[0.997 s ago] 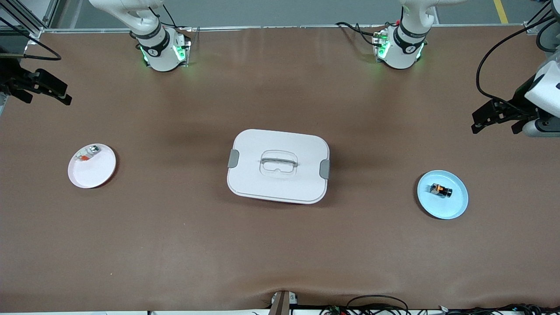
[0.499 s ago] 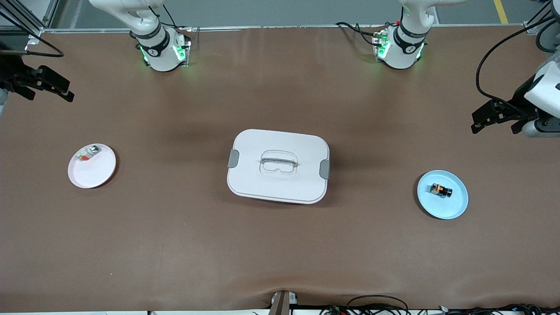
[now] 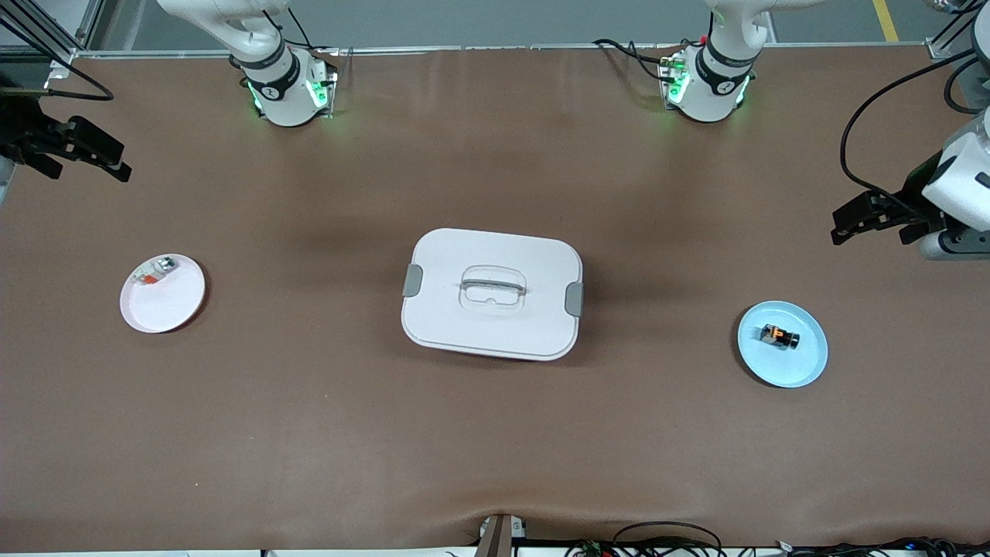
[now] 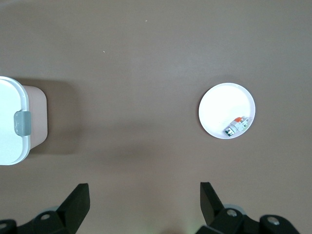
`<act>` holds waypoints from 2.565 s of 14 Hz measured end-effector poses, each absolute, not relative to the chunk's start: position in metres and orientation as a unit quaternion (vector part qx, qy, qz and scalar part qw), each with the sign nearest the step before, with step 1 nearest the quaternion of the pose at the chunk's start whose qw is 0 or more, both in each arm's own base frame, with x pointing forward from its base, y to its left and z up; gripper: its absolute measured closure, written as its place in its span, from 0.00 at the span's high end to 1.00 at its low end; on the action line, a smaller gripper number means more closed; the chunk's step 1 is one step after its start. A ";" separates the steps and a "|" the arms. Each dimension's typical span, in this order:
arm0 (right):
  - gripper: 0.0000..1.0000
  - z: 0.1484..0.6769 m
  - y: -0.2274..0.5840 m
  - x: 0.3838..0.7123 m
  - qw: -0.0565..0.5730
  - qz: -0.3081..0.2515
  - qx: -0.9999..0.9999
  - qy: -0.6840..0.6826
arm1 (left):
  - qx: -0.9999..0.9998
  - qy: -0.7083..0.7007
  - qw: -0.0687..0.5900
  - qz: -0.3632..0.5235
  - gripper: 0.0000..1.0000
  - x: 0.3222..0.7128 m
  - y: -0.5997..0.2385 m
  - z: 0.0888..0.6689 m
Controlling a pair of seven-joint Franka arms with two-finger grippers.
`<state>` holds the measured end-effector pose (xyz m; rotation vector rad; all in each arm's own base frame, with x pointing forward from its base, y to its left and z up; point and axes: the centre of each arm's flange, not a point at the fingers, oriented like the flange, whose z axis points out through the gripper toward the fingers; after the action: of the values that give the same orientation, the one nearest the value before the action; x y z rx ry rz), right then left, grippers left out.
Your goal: Transfer orange switch to right arm and place
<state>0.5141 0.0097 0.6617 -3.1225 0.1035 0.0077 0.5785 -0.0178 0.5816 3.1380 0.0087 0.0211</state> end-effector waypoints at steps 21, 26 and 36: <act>1.00 0.661 0.013 0.515 0.011 -0.001 -0.999 0.032 | 0.987 -0.156 -0.043 0.007 1.00 0.630 0.019 0.352; 1.00 0.662 0.013 0.515 0.011 -0.002 -0.999 0.031 | 0.985 -0.167 -0.040 0.002 1.00 0.636 0.016 0.299; 1.00 0.662 0.006 0.516 0.012 -0.004 -0.999 0.038 | 0.982 -0.183 -0.052 -0.008 1.00 0.636 0.028 0.238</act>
<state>0.5158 0.0063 0.6619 -3.1154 0.1188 -0.0125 0.6365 0.0277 0.2383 3.1896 -0.5961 -0.0271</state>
